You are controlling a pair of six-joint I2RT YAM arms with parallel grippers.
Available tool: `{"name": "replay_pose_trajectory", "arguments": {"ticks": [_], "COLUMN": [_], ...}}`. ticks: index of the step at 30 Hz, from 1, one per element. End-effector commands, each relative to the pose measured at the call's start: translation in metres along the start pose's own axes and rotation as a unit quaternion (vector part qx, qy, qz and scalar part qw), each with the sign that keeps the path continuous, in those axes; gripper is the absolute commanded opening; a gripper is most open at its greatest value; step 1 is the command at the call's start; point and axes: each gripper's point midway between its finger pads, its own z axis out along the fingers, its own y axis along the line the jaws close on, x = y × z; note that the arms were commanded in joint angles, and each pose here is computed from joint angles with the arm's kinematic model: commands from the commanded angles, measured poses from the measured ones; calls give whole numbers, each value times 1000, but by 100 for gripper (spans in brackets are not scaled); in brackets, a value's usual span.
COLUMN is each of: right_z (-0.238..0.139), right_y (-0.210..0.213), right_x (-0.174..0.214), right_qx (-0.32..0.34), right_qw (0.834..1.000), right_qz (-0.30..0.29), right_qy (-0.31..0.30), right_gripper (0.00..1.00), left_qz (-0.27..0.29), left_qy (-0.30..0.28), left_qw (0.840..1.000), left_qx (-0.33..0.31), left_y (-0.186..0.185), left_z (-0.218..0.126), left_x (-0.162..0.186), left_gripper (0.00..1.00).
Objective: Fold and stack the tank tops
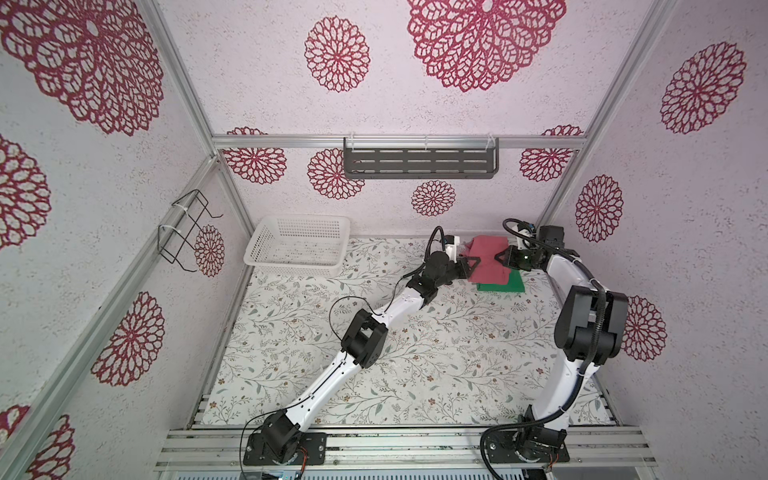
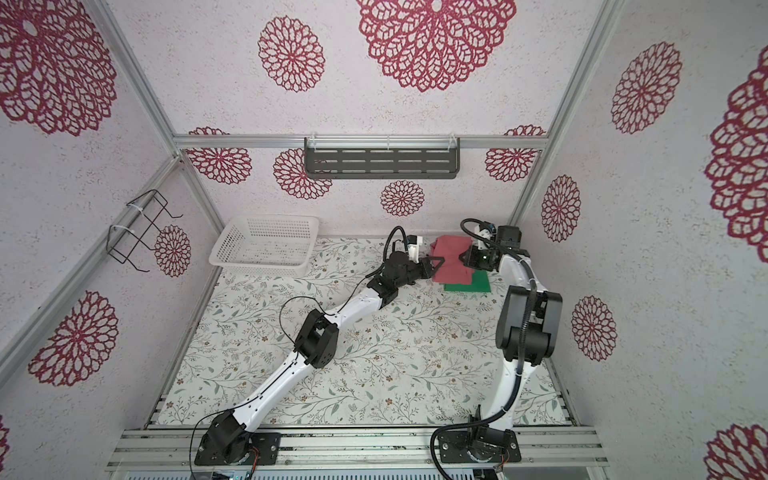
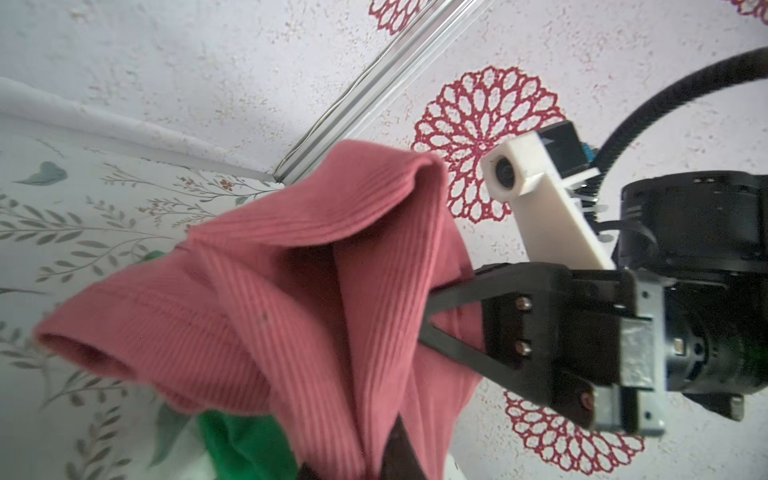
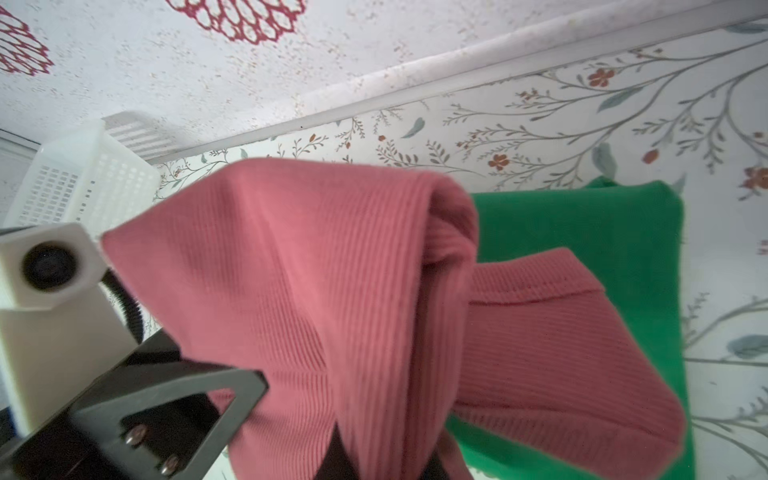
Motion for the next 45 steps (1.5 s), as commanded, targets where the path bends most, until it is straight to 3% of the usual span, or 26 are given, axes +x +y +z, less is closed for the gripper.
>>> {"name": "replay_pose_trajectory", "arguments": {"ticks": [1,4,8,16,21,23,25,27,29,33,34,35,40,42,45], "right_z": [-22,-25,-21,2,12,14,14,11,6,-16,-23,-31,-53,-54,-69], "right_y": [-4,-16,-32,-62,-74,-78,-80,-79,-69,-42,-37,-30,6,17,35], "right_x": [-25,-29,-29,-24,-20,-21,-25,-35,-48,-72,-77,-81,-70,-51,-20], "right_qx": [2,9,23,47,57,63,71,71,57,29,32,33,61,108,185], "right_qw": [999,999,999,998,998,998,997,996,996,995,994,993,987,983,964], "right_qz": [-34,-31,-31,-25,-23,-29,-35,-43,-52,-70,-73,-75,-89,-96,-115], "right_qy": [-33,-40,-34,-16,-12,-10,-14,-25,-38,-70,-78,-87,-117,-116,-151], "right_gripper": [0,0,0,0,0,0,0,13,32,60,72,96,99,99,99], "left_qz": [33,52,21,22,28,32,34,37,49,115,132,152,202,222,270], "left_qy": [-47,-38,-44,-56,-63,-65,-68,-74,-76,-96,-99,-107,-135,-129,-103], "left_qw": [998,997,997,996,996,996,996,996,996,988,985,980,953,940,905], "left_qx": [-21,-39,-59,-66,-55,-53,-49,-33,-14,-42,-56,-76,-181,-226,-313], "left_y": [-11,-11,9,38,37,37,38,34,23,2,-2,-7,-24,-32,-46], "left_z": [4,8,8,5,5,5,4,2,-3,-32,-43,-58,-151,-197,-269], "left_x": [-6,12,26,34,37,37,36,29,15,-32,-43,-59,-131,-152,-170], "left_gripper": [0,0,0,0,1,7,25,53,74,91,94,97,97,97,97]}}
